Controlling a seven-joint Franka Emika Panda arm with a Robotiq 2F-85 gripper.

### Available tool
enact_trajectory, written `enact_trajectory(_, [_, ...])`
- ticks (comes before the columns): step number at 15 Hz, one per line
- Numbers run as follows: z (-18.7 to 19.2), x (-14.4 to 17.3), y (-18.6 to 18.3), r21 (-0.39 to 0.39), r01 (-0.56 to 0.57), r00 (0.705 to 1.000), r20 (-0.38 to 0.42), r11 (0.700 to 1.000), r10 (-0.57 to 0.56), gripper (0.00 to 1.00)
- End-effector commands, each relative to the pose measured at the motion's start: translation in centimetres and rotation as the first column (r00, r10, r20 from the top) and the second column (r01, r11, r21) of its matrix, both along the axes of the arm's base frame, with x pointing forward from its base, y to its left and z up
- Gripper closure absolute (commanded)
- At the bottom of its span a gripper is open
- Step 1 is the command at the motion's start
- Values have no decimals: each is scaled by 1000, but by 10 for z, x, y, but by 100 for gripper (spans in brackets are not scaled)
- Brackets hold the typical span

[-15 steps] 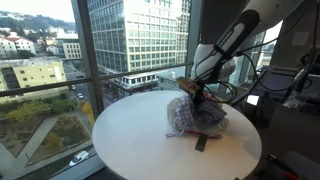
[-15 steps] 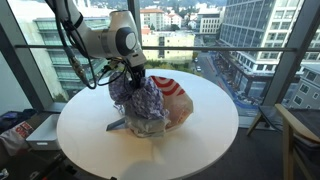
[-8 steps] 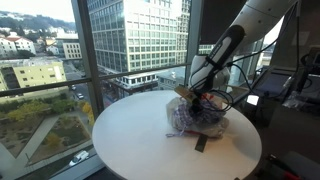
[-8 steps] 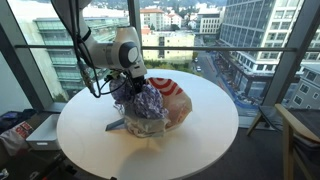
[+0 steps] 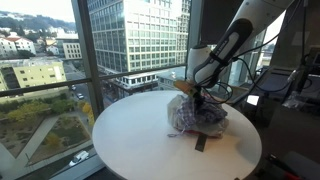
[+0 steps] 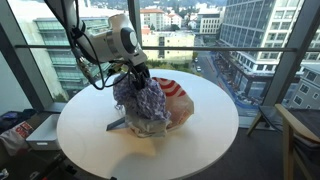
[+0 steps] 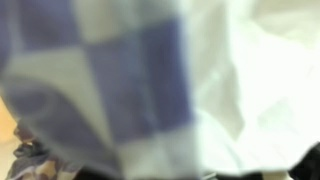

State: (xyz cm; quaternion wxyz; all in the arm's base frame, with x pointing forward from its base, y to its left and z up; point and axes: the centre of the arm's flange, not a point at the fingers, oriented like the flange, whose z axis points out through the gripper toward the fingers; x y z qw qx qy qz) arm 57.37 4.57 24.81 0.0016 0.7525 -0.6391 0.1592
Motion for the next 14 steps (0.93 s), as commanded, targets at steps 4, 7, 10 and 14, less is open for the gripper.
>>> enact_trajectory(4, [80,-22,-4,-54,102,991,96,993,-96,0])
enact_trajectory(7, [100,-38,1,4,78,993,89,997,-78,0])
enact_trajectory(10, [109,-63,29,78,-82,993,91,994,74,0])
enact_trajectory(14, [112,-101,72,125,-234,972,62,964,228,0])
